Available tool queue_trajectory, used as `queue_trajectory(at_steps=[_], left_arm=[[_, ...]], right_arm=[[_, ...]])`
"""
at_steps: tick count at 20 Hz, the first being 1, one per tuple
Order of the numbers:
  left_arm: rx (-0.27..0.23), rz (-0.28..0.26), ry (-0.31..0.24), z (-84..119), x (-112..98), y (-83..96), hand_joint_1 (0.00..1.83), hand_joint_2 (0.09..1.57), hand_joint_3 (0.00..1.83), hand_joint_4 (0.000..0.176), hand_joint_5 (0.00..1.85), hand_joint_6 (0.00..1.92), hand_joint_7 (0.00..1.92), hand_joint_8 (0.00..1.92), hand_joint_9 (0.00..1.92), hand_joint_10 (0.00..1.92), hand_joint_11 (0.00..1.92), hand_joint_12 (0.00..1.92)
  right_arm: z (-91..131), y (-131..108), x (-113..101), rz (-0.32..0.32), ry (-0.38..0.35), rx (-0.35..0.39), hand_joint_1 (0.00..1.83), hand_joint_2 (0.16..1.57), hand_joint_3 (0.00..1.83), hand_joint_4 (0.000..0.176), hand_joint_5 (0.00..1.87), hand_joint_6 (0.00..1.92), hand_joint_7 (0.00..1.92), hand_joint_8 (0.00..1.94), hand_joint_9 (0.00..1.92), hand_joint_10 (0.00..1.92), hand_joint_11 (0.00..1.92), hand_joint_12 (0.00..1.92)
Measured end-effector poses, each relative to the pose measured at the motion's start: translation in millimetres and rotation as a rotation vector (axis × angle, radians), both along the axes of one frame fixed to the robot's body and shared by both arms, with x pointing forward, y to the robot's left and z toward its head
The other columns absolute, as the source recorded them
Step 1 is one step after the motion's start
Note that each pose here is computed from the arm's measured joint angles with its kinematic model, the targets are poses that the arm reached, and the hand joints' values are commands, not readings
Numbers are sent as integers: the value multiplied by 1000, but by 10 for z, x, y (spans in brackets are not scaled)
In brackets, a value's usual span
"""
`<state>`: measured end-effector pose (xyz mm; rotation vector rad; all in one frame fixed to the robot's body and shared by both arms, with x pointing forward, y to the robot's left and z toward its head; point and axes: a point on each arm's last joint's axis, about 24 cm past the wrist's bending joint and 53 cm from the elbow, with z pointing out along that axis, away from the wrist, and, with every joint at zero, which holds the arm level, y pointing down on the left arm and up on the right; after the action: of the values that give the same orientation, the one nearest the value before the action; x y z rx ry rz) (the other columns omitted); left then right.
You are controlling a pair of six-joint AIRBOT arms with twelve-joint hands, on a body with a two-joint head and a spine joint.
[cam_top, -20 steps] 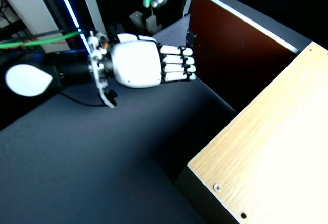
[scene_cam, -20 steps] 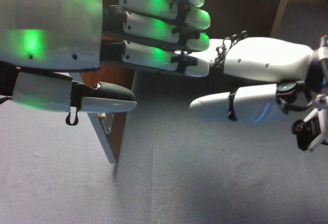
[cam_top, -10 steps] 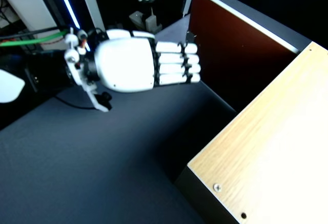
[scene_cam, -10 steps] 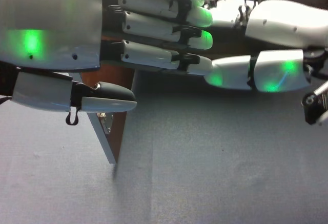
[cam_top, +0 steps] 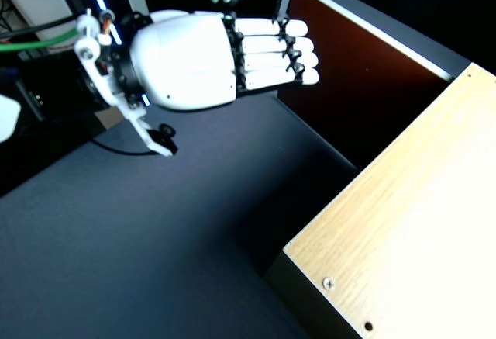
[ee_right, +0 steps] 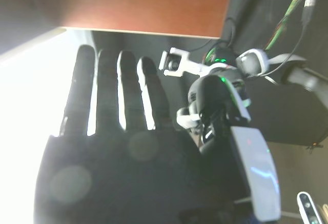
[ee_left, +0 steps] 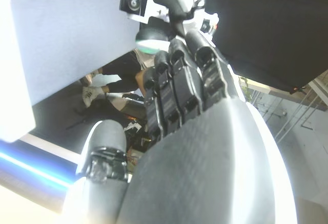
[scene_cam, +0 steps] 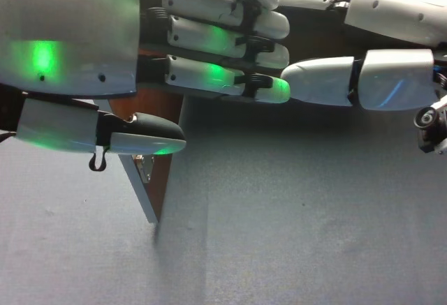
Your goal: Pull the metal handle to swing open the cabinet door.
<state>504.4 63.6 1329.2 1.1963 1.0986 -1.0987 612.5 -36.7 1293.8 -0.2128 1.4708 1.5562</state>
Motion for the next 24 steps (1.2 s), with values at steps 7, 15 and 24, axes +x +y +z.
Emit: queue_trajectory(at_steps=[7,15,24], left_arm=[[0,0,0,1,1,-1,0,1571,69,0,365,3,376,3,326,4,0,769],[0,0,0,1,1,-1,0,1571,50,0,351,1,376,2,333,3,0,795],[0,1,0,1,2,-1,0,1571,56,0,355,5,375,4,330,2,0,778]], right_arm=[[-30,-3,18,-7,7,-11,0,1571,67,0,152,2,159,2,132,3,0,375],[-71,-1,33,-14,9,-31,0,1571,59,0,151,3,157,2,130,2,0,385],[-87,9,22,-9,-3,-45,0,1571,98,0,158,5,175,3,146,4,0,479]])
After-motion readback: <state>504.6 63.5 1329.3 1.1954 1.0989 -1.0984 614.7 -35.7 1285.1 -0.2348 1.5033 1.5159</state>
